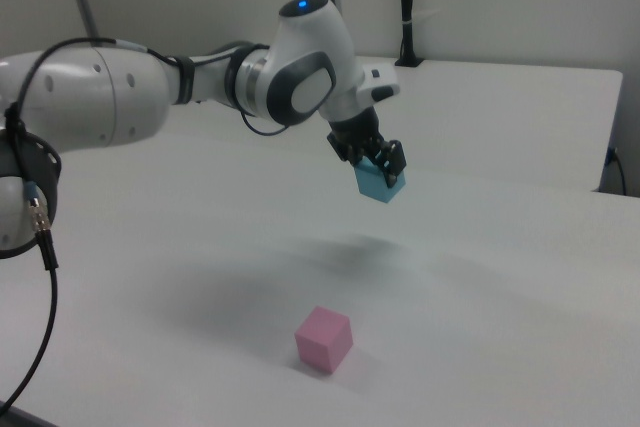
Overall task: Put blue cube on pink cube
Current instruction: 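Lift the light-blue cube and carry it toward the pink cube, then lower the light-blue cube onto the top of the pink cube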
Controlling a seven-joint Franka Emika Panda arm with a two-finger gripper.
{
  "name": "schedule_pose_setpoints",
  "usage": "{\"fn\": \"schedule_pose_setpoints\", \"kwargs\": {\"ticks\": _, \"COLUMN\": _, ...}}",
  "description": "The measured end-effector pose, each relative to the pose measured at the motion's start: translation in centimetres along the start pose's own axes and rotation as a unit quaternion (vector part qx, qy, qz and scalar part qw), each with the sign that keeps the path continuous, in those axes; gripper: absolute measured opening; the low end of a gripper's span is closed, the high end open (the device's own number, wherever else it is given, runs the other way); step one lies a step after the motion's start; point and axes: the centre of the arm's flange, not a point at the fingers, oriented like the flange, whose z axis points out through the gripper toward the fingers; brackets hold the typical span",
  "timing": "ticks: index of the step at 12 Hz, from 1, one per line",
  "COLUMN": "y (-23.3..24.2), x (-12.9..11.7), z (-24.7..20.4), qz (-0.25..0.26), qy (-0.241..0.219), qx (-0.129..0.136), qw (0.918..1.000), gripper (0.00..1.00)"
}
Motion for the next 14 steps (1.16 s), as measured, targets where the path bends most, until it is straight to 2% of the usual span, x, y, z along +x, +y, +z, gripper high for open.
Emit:
{"fn": "schedule_pose_setpoints", "kwargs": {"ticks": 2, "y": 0.7, "x": -0.1, "z": -3.3, "qz": -0.005, "qy": -0.001, "qx": 0.005, "qw": 1.0, "gripper": 0.6}}
{"fn": "schedule_pose_setpoints", "kwargs": {"ticks": 6, "y": 2.5, "x": -0.8, "z": -6.4, "qz": -0.001, "qy": 0.006, "qx": 0.008, "qw": 0.9999, "gripper": 0.6}}
{"fn": "schedule_pose_setpoints", "kwargs": {"ticks": 8, "y": 3.7, "x": -3.0, "z": -8.5, "qz": -0.004, "qy": 0.003, "qx": 0.019, "qw": 0.9998, "gripper": 0.6}}
{"fn": "schedule_pose_setpoints", "kwargs": {"ticks": 12, "y": 4.8, "x": -9.2, "z": -12.8, "qz": -0.007, "qy": -0.013, "qx": 0.043, "qw": 0.999, "gripper": 0.6}}
{"fn": "schedule_pose_setpoints", "kwargs": {"ticks": 14, "y": 5.0, "x": -12.1, "z": -14.2, "qz": -0.018, "qy": -0.029, "qx": 0.042, "qw": 0.9985, "gripper": 0.6}}
